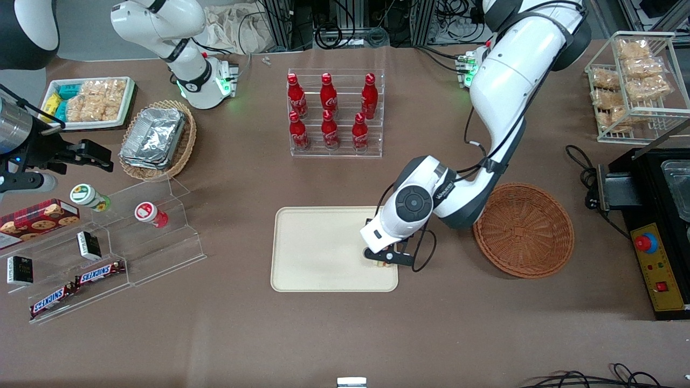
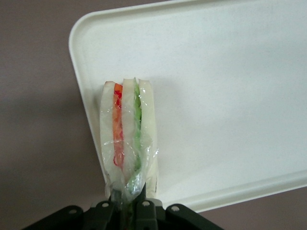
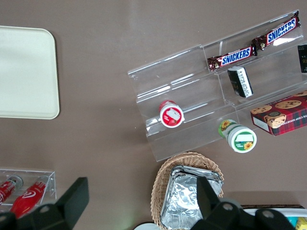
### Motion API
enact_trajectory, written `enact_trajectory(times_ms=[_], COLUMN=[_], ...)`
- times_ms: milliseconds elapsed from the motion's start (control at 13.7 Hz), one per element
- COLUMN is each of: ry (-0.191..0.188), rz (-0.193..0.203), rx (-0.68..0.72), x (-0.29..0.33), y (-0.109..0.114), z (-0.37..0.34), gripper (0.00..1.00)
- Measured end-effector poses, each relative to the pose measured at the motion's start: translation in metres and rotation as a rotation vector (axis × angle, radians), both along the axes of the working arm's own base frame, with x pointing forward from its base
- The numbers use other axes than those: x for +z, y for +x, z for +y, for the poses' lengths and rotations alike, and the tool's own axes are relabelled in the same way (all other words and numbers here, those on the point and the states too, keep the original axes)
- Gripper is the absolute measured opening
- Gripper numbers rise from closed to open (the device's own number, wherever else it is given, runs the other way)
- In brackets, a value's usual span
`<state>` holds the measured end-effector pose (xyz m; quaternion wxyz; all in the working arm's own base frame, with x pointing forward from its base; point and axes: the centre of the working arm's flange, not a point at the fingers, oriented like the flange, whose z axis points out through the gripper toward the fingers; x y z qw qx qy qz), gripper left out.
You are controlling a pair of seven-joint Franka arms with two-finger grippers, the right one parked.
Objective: Place sandwich from basket to tray
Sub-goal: 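Carry the sandwich with the left gripper over the cream tray and lower it, then open the left gripper to release the sandwich onto the tray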
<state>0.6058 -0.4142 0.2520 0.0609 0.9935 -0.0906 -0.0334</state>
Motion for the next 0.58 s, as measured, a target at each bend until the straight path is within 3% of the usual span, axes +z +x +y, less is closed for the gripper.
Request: enact_trajectory(times_ms=[146,219,438,583], ry=[0.001,0.001,0.008,0.052], rz=[0.004,0.004,0.013,0.058], rx=[0.015,0.032,0.059,0.064], x=[-0.003,-0.002,0.002,0.014], y=[-0.001,-0.001,0.000,0.002], z=[-0.002,-0.003,-0.002,0.005], gripper=[0.14,0.21,0.51,0.71])
